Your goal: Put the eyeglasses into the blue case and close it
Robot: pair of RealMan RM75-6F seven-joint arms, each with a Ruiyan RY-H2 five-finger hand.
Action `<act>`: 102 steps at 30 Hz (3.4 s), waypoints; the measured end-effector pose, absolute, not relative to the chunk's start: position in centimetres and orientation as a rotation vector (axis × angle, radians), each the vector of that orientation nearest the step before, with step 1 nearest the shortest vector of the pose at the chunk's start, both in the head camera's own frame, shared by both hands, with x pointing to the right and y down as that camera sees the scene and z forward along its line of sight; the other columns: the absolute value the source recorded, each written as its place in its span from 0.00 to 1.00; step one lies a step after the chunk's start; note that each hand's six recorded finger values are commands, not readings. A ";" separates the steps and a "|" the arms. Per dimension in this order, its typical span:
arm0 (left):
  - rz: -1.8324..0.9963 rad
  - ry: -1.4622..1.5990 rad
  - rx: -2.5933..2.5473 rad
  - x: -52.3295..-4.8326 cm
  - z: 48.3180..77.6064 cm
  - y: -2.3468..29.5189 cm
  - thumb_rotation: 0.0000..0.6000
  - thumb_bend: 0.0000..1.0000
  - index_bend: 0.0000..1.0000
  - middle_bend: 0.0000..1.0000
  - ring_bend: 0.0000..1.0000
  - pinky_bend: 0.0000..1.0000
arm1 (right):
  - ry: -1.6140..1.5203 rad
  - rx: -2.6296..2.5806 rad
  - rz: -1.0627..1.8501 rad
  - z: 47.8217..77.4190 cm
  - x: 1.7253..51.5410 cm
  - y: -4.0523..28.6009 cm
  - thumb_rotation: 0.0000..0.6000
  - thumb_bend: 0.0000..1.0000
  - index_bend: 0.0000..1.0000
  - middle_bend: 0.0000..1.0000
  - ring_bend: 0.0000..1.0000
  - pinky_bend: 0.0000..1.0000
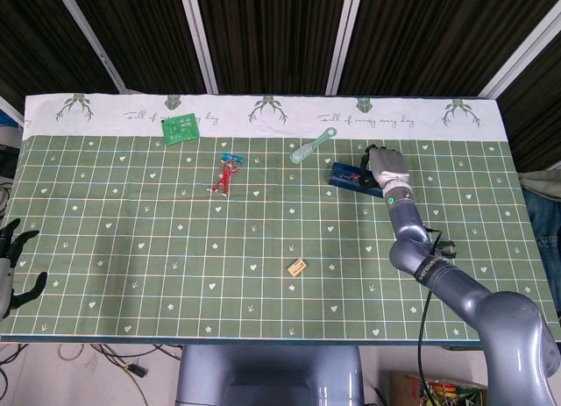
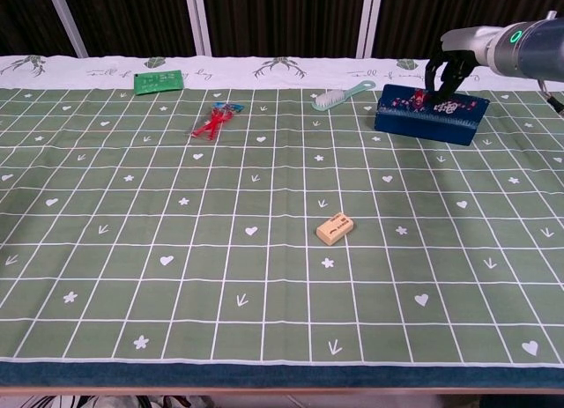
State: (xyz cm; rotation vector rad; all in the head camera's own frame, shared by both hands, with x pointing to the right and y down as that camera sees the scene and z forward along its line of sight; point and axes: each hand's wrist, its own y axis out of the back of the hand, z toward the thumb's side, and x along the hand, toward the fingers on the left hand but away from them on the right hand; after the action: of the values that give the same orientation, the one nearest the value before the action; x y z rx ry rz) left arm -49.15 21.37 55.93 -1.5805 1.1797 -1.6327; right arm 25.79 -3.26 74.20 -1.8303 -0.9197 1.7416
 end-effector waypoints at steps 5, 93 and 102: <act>-1.634 1.179 -1.581 -49.2 55.9 21.4 1.00 0.35 0.18 0.00 0.00 0.00 | -0.937 -1.820 1.756 74.6 26.2 -3.3 1.00 0.64 0.51 0.20 0.20 0.21; -1.645 1.161 -1.596 -49.1 56.0 21.4 1.00 0.36 0.19 0.00 0.00 0.00 | -0.834 -1.882 1.735 74.6 25.5 -0.8 1.00 0.21 0.12 0.08 0.10 0.19; -1.639 1.160 -1.588 -49.0 56.0 21.4 1.00 0.36 0.19 0.00 0.00 0.00 | -0.892 -1.821 1.556 69.5 27.3 3.0 1.00 0.21 0.12 0.08 0.09 0.19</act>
State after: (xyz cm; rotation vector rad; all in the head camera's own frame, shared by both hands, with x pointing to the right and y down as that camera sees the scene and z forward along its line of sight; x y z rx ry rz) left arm -49.05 21.44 55.97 -1.5879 1.1599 -1.6391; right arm 27.27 2.98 69.55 -1.8206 -0.8925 1.5556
